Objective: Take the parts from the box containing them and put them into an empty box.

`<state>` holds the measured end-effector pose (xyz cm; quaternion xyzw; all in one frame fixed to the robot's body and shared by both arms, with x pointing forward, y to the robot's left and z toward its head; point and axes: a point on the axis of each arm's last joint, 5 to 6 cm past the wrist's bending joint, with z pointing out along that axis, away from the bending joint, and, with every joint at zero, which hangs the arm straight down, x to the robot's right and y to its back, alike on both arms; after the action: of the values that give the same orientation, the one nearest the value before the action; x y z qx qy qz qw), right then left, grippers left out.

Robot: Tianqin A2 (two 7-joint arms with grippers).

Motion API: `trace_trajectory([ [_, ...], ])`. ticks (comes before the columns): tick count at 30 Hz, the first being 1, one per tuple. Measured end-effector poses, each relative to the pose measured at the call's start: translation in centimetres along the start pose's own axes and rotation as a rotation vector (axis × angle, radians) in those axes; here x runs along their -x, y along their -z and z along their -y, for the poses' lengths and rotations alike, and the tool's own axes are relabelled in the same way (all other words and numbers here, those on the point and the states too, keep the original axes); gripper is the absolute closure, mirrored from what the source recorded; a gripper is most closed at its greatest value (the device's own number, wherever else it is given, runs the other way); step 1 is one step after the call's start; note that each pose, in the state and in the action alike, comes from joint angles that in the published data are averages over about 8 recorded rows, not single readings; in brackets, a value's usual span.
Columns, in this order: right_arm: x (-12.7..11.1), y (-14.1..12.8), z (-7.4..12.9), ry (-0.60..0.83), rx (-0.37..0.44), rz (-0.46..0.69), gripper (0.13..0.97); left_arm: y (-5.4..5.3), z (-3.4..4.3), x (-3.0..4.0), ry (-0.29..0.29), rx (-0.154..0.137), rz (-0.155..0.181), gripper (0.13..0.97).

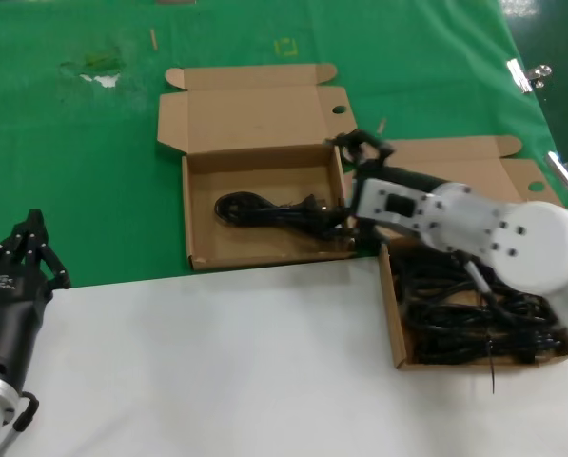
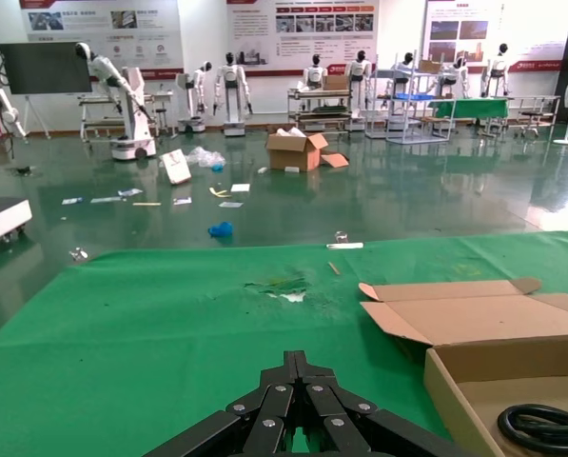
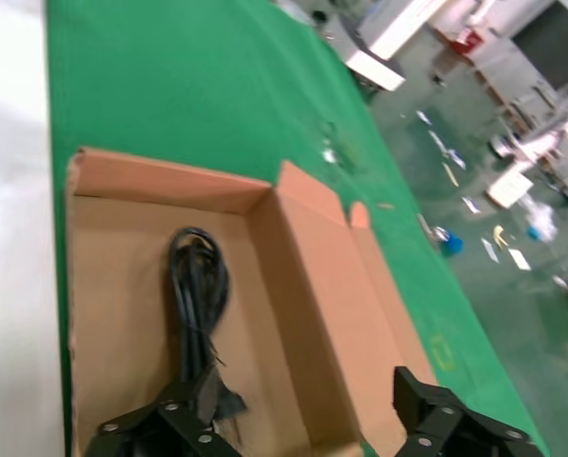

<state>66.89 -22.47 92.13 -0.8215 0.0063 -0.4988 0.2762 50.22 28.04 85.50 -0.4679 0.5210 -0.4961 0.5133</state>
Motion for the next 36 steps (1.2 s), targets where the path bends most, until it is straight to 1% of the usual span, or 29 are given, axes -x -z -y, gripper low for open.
trace_trajectory([
  [1, -0.1, 0.5, -0.1, -0.014, 0.001, -0.008, 0.543, 0.0, 0.0, 0.0, 0.0, 0.0, 0.0, 0.957],
  [9, -0.8, 5.0, -1.2, -0.12, 0.002, -0.082, 0.343, 0.0, 0.0, 0.0, 0.0, 0.0, 0.0, 0.957],
  [10, -0.8, 5.6, -1.4, -0.132, 0.002, -0.09, 0.343, 0.0, 0.0, 0.0, 0.0, 0.0, 0.0, 0.957],
  [18, -0.5, 9.5, -3.2, -0.199, 0.004, -0.138, 0.208, 0.0, 0.0, 0.0, 0.0, 0.0, 0.0, 0.957],
  [22, 0.1, 11.0, -4.1, -0.224, 0.002, -0.152, 0.208, 0.0, 0.0, 0.0, 0.0, 0.0, 0.0, 0.957],
  [25, 0.5, 11.7, -4.6, -0.237, 0.001, -0.159, 0.182, 0.0, 0.0, 0.0, 0.0, 0.0, 0.0, 0.957],
  [30, 0.8, 12.0, -4.9, -0.244, 0.0, -0.162, 0.139, 0.0, 0.0, 0.0, 0.0, 0.0, 0.0, 0.957],
  [36, 0.9, 12.0, -4.9, -0.253, -0.004, -0.166, 0.133, 0.0, 0.0, 0.0, 0.0, 0.0, 0.0, 0.948],
])
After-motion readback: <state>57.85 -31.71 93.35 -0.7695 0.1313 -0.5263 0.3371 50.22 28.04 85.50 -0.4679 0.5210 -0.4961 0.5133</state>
